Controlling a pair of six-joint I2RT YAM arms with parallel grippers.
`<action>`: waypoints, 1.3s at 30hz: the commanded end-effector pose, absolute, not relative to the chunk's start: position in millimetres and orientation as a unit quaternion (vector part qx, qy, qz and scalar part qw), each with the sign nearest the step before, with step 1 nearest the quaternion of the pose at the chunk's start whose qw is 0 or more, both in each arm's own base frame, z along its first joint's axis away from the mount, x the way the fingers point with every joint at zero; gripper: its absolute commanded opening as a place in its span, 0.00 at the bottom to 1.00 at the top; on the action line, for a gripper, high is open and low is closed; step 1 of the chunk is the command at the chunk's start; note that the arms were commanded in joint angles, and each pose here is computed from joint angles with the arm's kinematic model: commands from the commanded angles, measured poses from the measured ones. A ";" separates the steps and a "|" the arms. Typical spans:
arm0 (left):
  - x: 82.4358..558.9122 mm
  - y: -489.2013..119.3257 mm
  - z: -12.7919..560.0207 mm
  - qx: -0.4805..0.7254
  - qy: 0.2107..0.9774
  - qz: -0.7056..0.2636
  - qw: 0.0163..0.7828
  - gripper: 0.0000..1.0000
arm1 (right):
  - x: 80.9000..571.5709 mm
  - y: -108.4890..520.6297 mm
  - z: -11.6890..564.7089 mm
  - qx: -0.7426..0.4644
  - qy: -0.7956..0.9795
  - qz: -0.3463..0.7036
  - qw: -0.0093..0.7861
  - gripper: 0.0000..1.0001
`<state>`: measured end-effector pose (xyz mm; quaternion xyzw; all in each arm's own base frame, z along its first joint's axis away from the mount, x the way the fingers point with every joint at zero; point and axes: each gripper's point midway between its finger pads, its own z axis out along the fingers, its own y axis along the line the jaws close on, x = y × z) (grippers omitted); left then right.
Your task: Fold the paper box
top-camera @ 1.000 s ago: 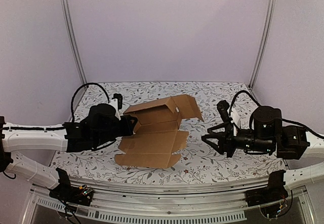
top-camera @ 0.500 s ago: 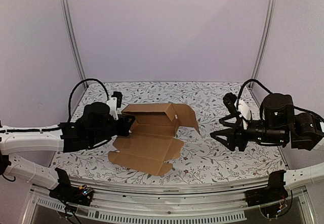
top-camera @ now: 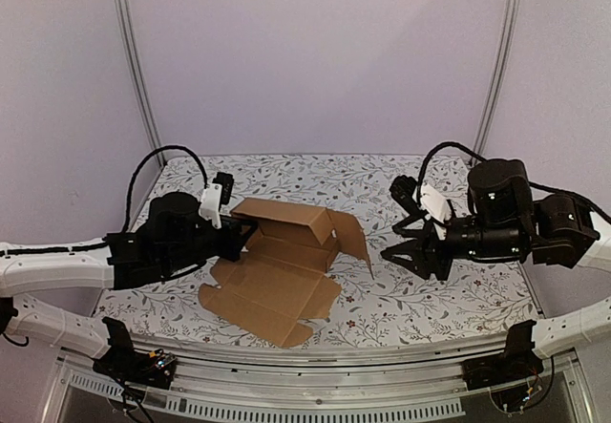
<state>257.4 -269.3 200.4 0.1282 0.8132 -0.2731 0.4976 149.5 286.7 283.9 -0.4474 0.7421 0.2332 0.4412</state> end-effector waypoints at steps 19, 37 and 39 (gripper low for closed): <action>256.4 -263.3 196.0 0.139 0.810 -0.267 0.503 0.00 | 131.0 344.2 288.2 -0.504 0.704 0.332 0.373 0.39; 260.8 -248.8 191.0 0.114 0.816 -0.239 0.513 0.00 | 139.1 379.0 287.1 -0.490 0.702 0.366 0.364 0.44; 261.1 -248.3 190.6 0.112 0.817 -0.238 0.514 0.00 | 139.6 382.7 284.9 -0.489 0.703 0.370 0.360 0.47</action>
